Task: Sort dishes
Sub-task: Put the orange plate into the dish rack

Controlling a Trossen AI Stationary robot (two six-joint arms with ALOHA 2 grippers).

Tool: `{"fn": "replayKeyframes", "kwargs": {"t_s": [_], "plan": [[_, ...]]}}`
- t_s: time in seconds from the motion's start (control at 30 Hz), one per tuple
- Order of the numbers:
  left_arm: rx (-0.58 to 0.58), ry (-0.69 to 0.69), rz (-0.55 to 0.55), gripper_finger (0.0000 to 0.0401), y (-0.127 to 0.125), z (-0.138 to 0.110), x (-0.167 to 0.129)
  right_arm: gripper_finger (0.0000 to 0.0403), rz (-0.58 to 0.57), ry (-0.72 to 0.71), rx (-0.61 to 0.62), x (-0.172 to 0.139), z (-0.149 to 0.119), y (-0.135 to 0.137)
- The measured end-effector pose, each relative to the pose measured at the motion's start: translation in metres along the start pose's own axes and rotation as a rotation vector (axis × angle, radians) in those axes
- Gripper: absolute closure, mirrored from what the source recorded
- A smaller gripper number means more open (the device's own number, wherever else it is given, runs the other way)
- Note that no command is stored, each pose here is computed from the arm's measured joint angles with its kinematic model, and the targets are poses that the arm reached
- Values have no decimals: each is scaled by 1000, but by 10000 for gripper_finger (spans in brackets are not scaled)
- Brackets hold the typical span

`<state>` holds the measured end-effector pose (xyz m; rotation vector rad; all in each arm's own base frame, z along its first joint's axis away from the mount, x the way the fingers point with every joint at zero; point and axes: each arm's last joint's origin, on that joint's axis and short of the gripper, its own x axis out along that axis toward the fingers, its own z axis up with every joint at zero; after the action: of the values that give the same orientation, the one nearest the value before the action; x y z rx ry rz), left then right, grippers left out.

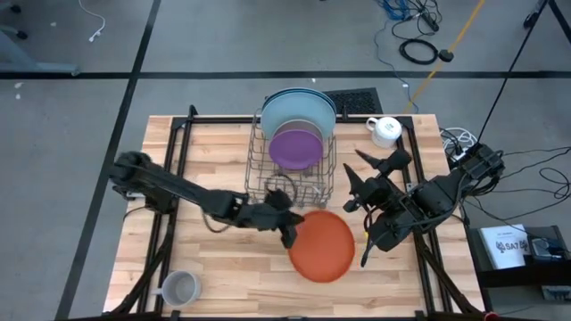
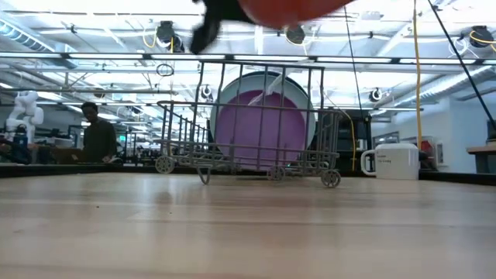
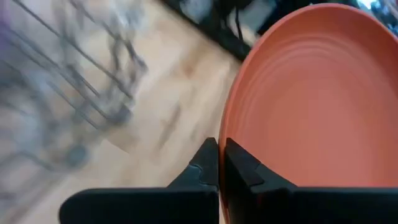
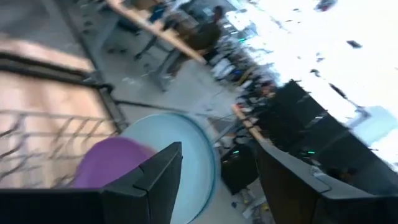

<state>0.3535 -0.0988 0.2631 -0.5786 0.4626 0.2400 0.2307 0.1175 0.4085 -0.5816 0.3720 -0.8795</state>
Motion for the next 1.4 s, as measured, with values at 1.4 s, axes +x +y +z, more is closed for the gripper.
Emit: {"fn": "replayKeyframes", "kwargs": {"t_s": [1.4], "plan": [[862, -228, 1093, 401, 84, 99, 13, 204, -86, -19, 6, 2, -3, -5]]}}
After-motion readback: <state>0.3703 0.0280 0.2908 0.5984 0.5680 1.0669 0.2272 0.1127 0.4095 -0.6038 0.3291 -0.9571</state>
